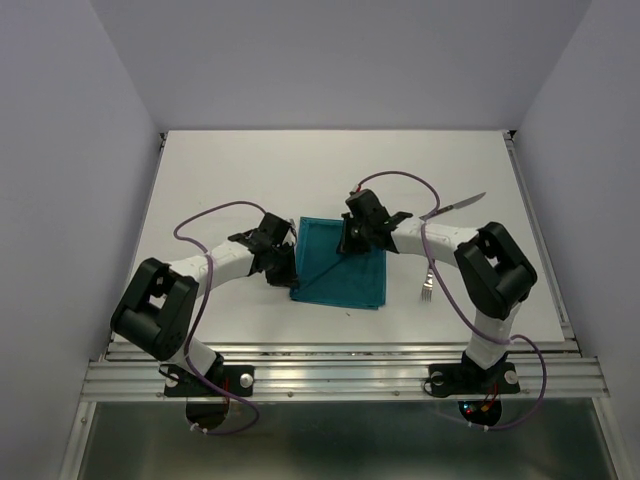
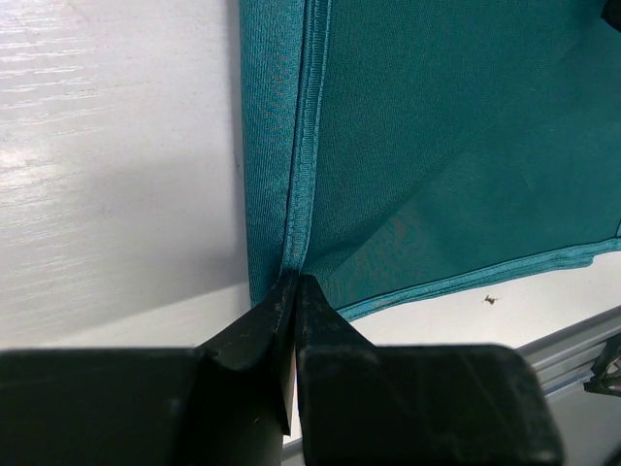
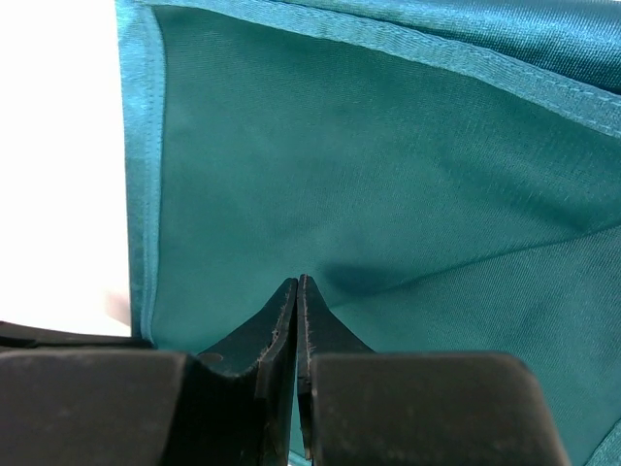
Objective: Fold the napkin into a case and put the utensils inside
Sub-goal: Smooth out the upper triangle-folded napkin at the center of the board.
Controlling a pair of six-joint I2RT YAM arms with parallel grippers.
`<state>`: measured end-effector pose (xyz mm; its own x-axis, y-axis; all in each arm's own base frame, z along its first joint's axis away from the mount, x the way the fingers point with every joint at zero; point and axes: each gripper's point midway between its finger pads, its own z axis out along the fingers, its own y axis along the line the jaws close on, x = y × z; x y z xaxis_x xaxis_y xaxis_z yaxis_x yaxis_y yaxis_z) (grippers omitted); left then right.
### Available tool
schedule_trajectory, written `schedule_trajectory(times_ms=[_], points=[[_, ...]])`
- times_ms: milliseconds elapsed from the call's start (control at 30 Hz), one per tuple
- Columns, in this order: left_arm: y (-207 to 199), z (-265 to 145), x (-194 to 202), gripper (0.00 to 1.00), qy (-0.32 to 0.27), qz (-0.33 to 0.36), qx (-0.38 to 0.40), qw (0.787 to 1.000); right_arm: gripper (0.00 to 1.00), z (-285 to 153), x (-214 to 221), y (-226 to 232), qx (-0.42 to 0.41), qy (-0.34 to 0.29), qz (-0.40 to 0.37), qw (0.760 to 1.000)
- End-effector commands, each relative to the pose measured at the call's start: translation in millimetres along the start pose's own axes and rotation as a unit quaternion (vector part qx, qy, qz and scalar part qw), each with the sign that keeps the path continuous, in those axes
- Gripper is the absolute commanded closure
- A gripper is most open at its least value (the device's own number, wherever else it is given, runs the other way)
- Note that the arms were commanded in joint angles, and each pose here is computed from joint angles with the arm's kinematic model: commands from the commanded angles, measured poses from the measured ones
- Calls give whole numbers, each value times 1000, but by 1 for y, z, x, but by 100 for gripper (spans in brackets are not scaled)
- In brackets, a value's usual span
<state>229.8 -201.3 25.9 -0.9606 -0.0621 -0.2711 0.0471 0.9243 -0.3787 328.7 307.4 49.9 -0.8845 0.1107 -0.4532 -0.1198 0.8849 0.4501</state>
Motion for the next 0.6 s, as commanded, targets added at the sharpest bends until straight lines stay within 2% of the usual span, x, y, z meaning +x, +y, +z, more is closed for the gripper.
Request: schedule_trajectory(times_ms=[0, 367, 567], points=[[6, 4, 1, 88, -2, 3, -10, 1000, 93, 2, -11, 12, -10, -11, -13, 1000], [7, 5, 2, 88, 2, 2, -11, 1000, 93, 17, -6, -10, 37, -4, -22, 999], [8, 5, 4, 88, 4, 4, -11, 1000, 93, 16, -23, -29, 53, -16, -6, 998]])
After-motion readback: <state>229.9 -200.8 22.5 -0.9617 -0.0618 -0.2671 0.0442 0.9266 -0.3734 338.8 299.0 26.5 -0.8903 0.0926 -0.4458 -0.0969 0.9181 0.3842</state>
